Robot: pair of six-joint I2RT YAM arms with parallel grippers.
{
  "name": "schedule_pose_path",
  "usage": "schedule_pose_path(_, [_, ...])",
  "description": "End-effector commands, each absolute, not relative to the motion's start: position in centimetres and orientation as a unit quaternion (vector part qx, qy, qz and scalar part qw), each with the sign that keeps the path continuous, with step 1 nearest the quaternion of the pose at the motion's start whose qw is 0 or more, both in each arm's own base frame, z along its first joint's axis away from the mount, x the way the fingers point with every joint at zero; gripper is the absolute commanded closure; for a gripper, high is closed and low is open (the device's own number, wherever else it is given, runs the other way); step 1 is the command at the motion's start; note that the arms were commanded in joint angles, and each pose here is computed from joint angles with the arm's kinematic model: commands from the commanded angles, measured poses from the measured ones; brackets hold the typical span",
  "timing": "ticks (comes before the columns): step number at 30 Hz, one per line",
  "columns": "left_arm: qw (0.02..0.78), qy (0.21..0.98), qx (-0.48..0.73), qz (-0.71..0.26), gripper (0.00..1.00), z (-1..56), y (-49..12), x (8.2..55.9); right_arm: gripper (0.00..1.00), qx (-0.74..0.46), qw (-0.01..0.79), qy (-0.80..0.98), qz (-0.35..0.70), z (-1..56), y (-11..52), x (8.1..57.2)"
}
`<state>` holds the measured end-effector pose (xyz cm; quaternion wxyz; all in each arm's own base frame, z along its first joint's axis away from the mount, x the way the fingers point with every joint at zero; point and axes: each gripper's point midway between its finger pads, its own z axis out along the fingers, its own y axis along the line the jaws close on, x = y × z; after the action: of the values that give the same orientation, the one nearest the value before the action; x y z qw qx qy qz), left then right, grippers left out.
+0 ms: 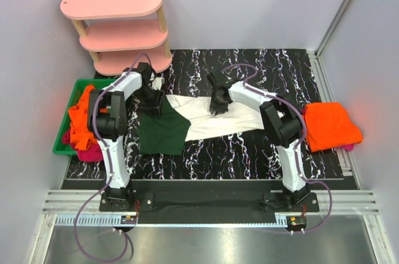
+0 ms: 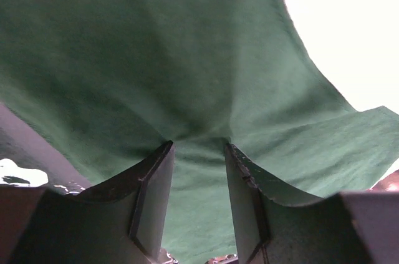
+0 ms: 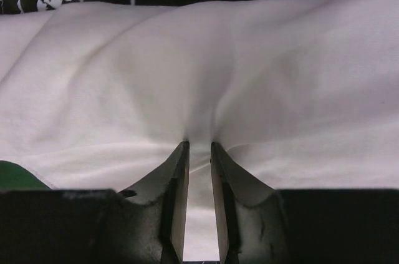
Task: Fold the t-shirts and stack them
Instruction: Fold the other side of the tshirt into a rectangle
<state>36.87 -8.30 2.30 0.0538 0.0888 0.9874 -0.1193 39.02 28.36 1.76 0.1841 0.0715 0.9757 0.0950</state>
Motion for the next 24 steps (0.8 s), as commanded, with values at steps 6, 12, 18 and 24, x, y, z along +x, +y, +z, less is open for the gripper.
schedule_pose_path(6, [0.026,0.993,0.055,-0.097,0.55,0.9,-5.8,37.5,0.70,0.120,0.112,0.986,0.041,-1.8,22.6,36.3])
schedule_pose_path(12, [0.052,0.990,0.064,-0.118,0.57,2.4,-6.4,38.1,0.69,0.094,0.149,0.983,0.051,0.0,22.8,37.9])
schedule_pose_path(18, [0.161,0.974,0.089,-0.134,0.55,9.6,-7.5,39.4,0.59,0.096,0.279,0.955,0.040,8.7,20.8,42.4])
schedule_pose_path(24, [0.182,0.971,0.109,-0.112,0.51,11.8,-7.5,37.5,0.56,0.127,0.289,0.949,0.006,10.4,15.6,45.7])
